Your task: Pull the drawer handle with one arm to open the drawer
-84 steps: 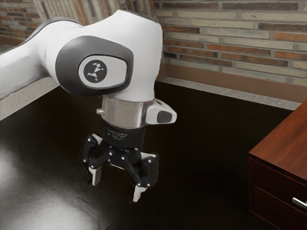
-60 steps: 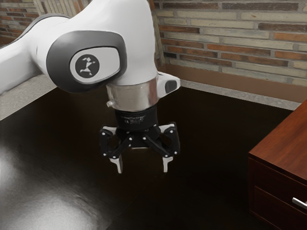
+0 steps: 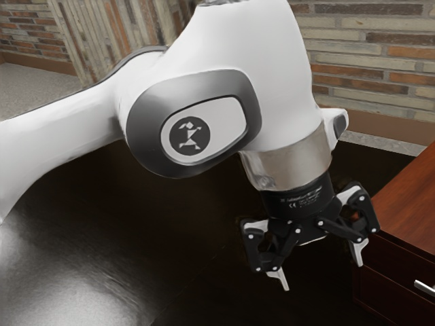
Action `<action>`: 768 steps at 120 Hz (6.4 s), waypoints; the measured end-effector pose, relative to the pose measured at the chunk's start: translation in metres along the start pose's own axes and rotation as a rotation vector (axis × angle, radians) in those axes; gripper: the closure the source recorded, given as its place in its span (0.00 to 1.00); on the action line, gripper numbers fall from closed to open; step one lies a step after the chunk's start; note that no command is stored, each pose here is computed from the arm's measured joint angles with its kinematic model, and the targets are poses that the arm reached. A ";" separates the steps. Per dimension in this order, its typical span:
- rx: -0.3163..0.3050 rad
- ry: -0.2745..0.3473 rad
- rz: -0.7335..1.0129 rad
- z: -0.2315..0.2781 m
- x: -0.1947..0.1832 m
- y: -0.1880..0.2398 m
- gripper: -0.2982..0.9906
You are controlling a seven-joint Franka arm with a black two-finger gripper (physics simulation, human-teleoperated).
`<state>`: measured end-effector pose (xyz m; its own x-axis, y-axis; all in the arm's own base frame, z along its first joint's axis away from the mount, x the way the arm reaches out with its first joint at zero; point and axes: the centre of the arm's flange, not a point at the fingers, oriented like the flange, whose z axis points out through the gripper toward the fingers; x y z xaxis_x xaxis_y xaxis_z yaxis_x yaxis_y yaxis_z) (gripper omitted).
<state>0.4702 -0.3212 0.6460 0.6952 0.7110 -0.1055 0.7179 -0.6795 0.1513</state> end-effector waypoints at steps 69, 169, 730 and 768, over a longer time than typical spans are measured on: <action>-0.186 0.085 -0.185 0.040 0.002 -0.015 0.23; -0.229 0.075 -0.292 0.074 -0.034 0.055 0.23; -0.197 -0.093 -0.410 0.097 -0.069 -0.023 0.49; -0.197 -0.102 -0.408 0.095 -0.082 -0.025 0.49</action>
<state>0.3986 -0.3798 0.5580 0.3640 0.8850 -0.2903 0.9200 -0.2931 0.2600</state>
